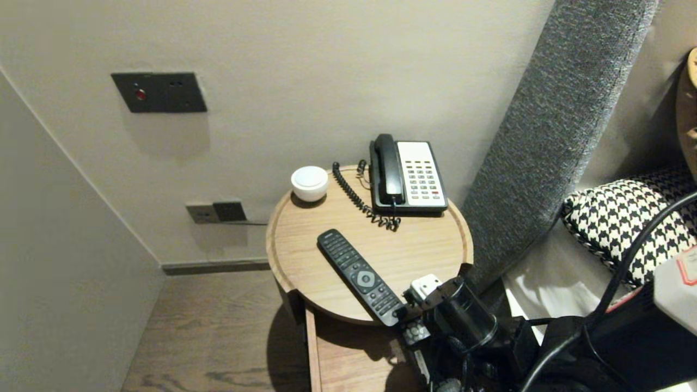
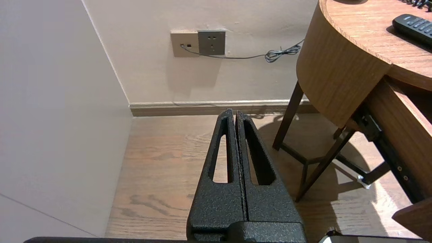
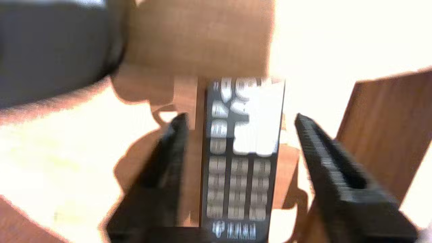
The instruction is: Put the remote controls on the table in the drawer one by one
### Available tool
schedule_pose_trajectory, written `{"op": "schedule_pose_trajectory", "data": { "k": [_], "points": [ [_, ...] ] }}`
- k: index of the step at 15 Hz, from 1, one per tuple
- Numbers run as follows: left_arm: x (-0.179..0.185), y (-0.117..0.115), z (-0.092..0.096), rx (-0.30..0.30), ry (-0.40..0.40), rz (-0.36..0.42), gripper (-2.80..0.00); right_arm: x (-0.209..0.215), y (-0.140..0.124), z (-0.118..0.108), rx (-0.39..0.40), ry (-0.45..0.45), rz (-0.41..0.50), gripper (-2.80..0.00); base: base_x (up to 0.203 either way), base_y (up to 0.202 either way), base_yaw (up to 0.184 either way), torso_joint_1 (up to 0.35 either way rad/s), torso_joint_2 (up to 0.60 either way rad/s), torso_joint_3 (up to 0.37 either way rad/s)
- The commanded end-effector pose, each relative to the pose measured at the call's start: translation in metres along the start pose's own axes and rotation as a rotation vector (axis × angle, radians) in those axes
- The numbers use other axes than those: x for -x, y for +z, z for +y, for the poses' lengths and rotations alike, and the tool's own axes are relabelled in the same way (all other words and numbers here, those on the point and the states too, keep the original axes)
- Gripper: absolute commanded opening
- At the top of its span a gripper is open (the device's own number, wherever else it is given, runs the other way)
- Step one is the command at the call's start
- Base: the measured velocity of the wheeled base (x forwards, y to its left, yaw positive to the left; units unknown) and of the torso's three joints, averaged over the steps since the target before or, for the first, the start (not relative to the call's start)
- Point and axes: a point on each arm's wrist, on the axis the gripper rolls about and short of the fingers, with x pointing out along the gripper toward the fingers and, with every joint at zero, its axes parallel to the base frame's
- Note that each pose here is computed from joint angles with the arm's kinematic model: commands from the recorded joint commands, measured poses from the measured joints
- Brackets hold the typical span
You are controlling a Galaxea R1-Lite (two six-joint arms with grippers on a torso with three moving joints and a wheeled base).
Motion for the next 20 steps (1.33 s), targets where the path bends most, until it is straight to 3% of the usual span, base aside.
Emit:
{"op": "schedule_pose_trajectory", "data": {
  "k": [1,9,14,16,20],
  "points": [
    [0.000,0.000,0.000,0.000,0.001,0.000,-2.80,0.031,0.010,-0.006,-0.027,0.014,-0.094,-2.80,0.000,0.000,0.000,0.000,0.00,0.000],
    [0.000,0.000,0.000,0.000,0.001,0.000,-2.80,0.077,0.012,-0.023,-0.039,-0.001,-0.106,-2.80,0.000,0.000,0.000,0.000,0.00,0.000],
    [0.000,0.000,0.000,0.000,0.001,0.000,-2.80,0.084,0.014,-0.028,-0.049,-0.014,-0.103,-2.80,0.000,0.000,0.000,0.000,0.00,0.000],
    [0.000,0.000,0.000,0.000,0.001,0.000,-2.80,0.106,0.019,-0.041,-0.076,-0.032,-0.125,-2.80,0.000,0.000,0.000,0.000,0.00,0.000],
    [0.000,0.000,0.000,0.000,0.001,0.000,-2.80,0.138,0.061,-0.056,-0.125,-0.075,-0.139,-2.80,0.000,0.000,0.000,0.000,0.00,0.000]
  ]
}}
